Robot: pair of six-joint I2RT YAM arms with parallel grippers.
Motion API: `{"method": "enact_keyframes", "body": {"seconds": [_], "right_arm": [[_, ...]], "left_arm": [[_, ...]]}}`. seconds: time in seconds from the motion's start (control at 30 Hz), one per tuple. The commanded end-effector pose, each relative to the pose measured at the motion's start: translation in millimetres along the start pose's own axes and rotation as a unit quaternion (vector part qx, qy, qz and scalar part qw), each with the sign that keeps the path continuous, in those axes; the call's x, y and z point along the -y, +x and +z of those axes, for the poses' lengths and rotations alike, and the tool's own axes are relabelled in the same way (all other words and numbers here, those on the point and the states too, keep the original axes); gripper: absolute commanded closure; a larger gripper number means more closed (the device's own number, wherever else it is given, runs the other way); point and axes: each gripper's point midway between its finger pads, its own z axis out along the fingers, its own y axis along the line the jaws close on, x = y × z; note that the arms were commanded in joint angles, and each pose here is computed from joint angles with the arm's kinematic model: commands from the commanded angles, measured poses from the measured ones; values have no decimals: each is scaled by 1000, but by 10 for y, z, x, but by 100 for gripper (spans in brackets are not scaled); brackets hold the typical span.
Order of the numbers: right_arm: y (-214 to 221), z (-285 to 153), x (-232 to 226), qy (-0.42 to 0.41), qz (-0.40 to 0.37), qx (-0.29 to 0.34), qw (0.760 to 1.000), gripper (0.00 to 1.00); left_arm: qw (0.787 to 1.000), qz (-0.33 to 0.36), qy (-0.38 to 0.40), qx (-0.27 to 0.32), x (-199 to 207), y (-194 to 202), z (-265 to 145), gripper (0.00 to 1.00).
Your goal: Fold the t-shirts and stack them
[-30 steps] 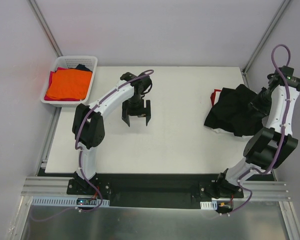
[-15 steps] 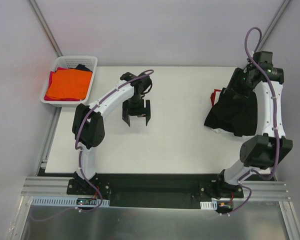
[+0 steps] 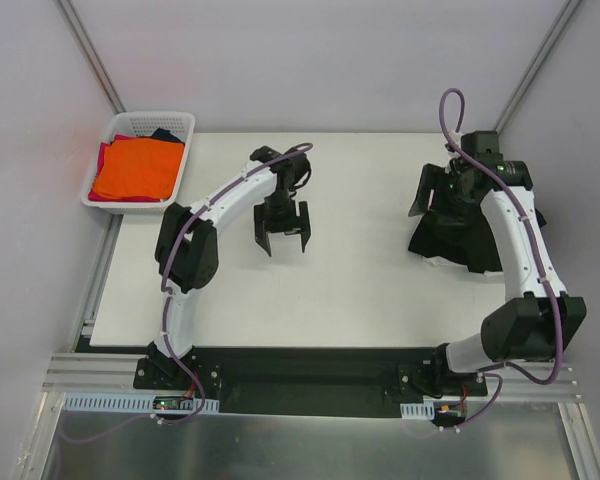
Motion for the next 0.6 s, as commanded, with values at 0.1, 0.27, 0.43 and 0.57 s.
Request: {"method": "enact_keyframes", "body": {"seconds": [0.1,0.27,0.43,0.57], "right_arm": [[183,-91,476,134,18,-32,990,27],[157,-299,780,231,54,-32,971,31],[-19,-627,1077,294,85,0,952,38],[9,-806,1413,358,115,-22,926,63]], "left_arm": [[997,30,65,37,419,-156,-225,15],[980,108,158,52,1031,-149,-412,13],[978,123,165,39,1080,-102,-331,14],[981,121,149,40,996,-97,-248,15]]}}
